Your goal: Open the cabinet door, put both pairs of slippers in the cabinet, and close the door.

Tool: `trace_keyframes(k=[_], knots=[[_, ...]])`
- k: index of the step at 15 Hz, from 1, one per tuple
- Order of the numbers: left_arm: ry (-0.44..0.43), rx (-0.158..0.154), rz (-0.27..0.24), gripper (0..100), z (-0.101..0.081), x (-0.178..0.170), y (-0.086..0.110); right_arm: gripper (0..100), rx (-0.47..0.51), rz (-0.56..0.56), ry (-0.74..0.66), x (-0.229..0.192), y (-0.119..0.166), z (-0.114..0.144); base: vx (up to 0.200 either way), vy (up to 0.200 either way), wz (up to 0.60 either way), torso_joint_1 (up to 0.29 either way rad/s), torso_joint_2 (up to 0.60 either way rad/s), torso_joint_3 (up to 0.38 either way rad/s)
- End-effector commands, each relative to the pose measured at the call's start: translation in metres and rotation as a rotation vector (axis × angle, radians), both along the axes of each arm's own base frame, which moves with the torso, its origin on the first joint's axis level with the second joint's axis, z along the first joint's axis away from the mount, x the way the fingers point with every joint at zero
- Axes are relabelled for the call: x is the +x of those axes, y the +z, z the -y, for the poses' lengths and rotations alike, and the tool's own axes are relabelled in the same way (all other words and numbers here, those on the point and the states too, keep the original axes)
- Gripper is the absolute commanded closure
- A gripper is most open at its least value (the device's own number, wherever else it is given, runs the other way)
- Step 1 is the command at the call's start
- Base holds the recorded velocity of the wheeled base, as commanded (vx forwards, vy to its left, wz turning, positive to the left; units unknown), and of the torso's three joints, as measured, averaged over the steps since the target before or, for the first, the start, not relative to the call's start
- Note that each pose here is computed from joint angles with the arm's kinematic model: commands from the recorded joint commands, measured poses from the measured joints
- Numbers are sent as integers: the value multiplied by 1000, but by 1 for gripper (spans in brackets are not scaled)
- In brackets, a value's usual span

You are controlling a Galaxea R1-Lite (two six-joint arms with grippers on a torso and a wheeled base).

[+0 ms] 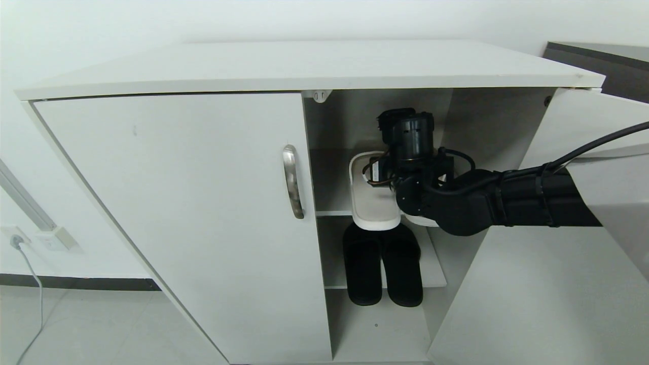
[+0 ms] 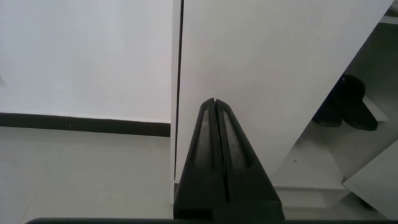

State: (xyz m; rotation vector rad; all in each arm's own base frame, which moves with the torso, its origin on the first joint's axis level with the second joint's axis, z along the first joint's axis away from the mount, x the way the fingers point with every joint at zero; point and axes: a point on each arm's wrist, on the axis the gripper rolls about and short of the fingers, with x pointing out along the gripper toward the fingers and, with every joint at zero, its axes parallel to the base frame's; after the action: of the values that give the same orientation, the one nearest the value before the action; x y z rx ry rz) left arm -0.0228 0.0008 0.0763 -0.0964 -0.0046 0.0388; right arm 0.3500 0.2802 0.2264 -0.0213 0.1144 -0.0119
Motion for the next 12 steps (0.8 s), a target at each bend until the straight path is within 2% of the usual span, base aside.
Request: trace_keyframes(k=[1,6,10,12], knots=[[1,0,0,100,0,0,0,0,-1,-1,0,1,-2,-1,0,0,0,0,0,0],[1,0,0,100,0,0,0,0,-4,-6,4,-2,-3,-3,0,0,0,0,0,0],[1,0,0,100,0,0,0,0,-20,-26,41,-35,3,1,0,0,0,0,0,0],[1,0,0,100,0,0,0,0,-4,-9,61,-55,18,9,0,0,0,0,0,0]])
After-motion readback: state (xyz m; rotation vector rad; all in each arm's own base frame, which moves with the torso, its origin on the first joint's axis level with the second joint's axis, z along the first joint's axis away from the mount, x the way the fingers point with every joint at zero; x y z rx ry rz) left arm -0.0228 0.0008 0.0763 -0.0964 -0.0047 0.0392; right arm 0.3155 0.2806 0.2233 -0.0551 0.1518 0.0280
